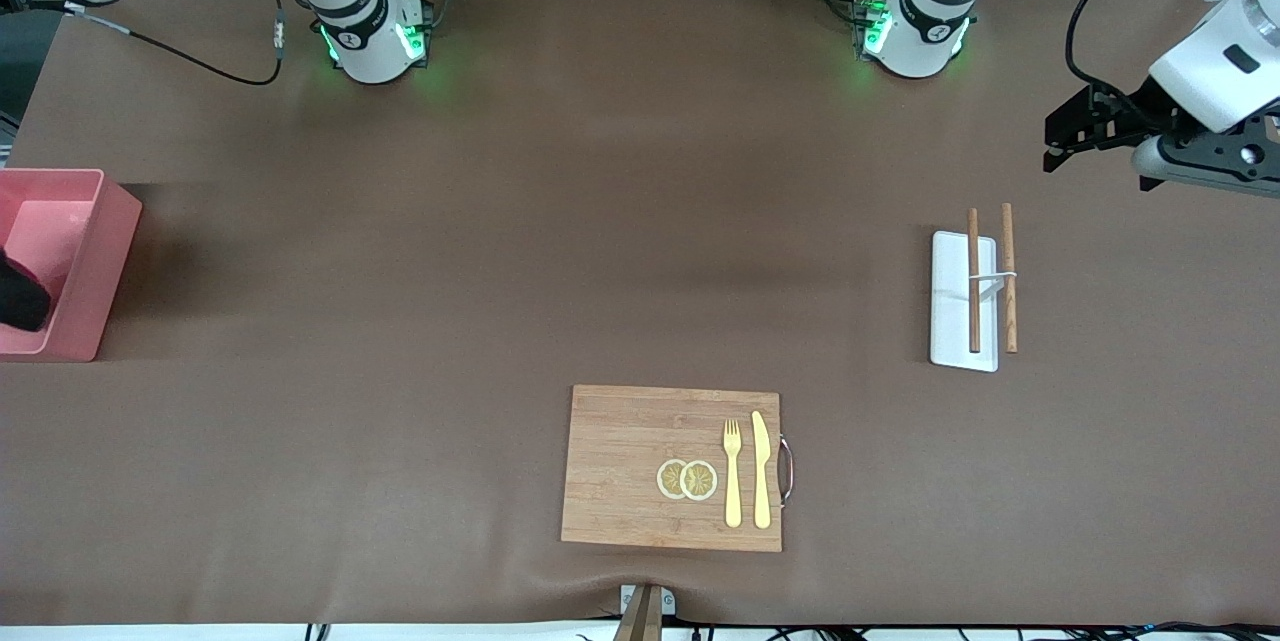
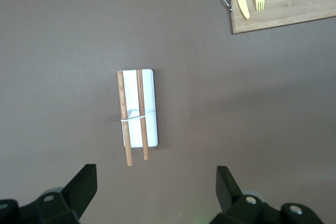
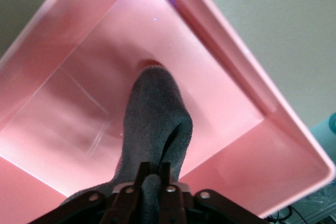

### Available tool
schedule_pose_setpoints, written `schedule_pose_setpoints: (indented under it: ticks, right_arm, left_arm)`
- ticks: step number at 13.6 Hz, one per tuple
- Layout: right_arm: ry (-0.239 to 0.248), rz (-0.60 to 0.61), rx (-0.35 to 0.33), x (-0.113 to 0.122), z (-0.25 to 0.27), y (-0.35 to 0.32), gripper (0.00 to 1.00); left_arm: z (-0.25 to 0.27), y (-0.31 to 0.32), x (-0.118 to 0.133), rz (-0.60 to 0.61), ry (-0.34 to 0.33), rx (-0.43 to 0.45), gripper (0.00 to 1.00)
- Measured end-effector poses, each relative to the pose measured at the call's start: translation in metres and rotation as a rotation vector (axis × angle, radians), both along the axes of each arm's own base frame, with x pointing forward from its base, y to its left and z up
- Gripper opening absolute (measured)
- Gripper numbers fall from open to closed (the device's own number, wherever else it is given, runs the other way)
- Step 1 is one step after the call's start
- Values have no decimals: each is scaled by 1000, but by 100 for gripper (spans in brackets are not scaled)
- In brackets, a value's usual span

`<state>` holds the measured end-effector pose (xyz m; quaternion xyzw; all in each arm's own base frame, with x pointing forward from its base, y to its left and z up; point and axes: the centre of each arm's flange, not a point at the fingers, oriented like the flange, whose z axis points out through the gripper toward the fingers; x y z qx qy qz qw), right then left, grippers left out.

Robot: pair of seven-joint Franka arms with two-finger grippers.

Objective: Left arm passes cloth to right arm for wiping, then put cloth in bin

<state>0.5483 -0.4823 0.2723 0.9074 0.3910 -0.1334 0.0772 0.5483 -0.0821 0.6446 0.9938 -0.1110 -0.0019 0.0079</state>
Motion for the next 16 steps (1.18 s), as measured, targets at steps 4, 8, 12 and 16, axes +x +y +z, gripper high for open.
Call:
schedule_pose_setpoints:
  ticks: [4, 8, 12, 16]
  right_arm:
    - [-16, 20, -8, 8, 4, 3, 60]
    - [-18, 60, 21, 38, 57, 42, 99]
    - [-35, 129, 39, 87, 150, 143, 100]
    - [-20, 13, 48, 108, 168, 229, 100]
  left_arm:
    - [-23, 7, 9, 15, 59, 9, 100]
    - [-11, 34, -3, 59, 102, 23, 100]
    - [-33, 40, 13, 73, 128, 27, 100]
    - [-32, 25, 31, 51, 95, 25, 100]
